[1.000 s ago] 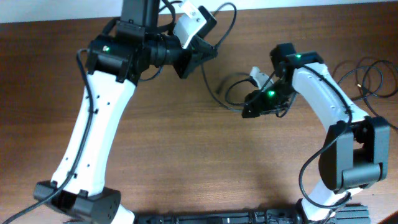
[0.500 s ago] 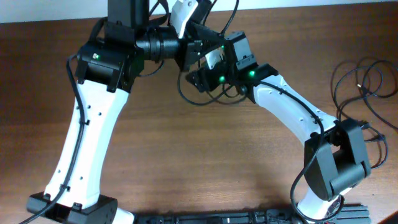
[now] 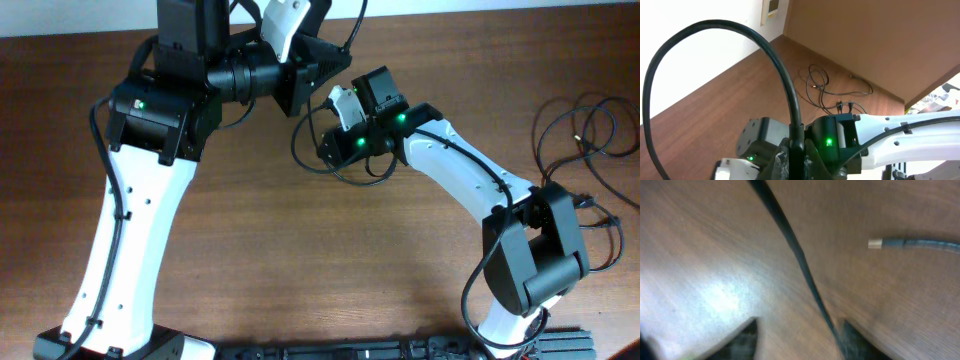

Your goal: Untangle cables

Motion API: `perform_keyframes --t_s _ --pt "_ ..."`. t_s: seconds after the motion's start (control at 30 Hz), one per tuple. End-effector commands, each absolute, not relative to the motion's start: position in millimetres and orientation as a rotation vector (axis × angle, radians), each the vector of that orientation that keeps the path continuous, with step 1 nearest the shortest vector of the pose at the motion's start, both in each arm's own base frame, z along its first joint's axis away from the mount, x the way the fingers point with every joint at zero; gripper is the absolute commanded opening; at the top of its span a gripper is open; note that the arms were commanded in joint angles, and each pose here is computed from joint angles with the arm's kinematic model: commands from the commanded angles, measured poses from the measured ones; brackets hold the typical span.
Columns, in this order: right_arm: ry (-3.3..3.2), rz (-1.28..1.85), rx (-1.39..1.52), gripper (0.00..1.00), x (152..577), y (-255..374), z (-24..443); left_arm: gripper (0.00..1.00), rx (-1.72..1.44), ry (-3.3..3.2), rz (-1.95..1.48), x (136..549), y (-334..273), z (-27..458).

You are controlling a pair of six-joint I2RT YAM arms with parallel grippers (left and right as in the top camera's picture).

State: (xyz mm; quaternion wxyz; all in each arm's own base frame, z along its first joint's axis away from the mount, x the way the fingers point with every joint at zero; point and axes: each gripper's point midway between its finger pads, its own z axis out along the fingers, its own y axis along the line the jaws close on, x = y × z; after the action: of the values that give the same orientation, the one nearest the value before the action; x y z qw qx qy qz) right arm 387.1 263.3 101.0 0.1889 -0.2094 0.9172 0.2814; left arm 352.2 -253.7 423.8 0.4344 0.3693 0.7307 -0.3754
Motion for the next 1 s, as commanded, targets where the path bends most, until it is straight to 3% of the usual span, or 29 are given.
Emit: perform_keyframes --t_s 0.0,0.1,0.23,0.27,0.3,0.33,0.4,0.57,0.63,0.67,0.73,0.97 --pt "2.489 0.795 -0.594 0.68 404 270 110 0.0 0.883 1.808 -0.931 348 -248 437" --pt "2.313 0.803 -0.606 0.76 431 282 135 0.0 0.864 1.806 -0.943 350 -249 440" --pt "2.138 0.806 -0.614 0.77 454 293 163 0.0 0.84 1.773 -1.013 348 -254 453" --pt "2.121 0.807 -0.615 0.7 456 294 166 0.0 0.852 1.748 -1.029 346 -256 457" --pt "2.12 0.806 -0.614 0.54 457 294 165 0.0 0.854 1.741 -1.028 346 -256 459" --pt "2.125 0.807 -0.615 0.25 456 294 164 0.0 0.841 1.75 -1.039 346 -256 459" --pt "2.122 0.844 -0.634 0.04 451 298 165 0.0 0.84 1.751 -1.039 346 -256 459" --pt "2.108 0.964 -0.697 0.04 436 308 169 0.0 0.837 1.752 -1.033 347 -255 459" --pt "2.161 0.979 -0.697 0.04 429 307 161 0.14 0.809 1.77 -0.994 353 -252 456" --pt "2.217 0.982 -0.69 0.04 422 303 152 0.3 0.779 1.789 -0.952 360 -248 453" --pt "2.34 0.988 -0.675 0.04 406 296 134 0.42 0.725 1.826 -0.877 370 -240 448" --pt "2.753 0.984 -0.667 0.04 335 264 89 0.4 0.526 2.114 -0.581 386 -196 394"
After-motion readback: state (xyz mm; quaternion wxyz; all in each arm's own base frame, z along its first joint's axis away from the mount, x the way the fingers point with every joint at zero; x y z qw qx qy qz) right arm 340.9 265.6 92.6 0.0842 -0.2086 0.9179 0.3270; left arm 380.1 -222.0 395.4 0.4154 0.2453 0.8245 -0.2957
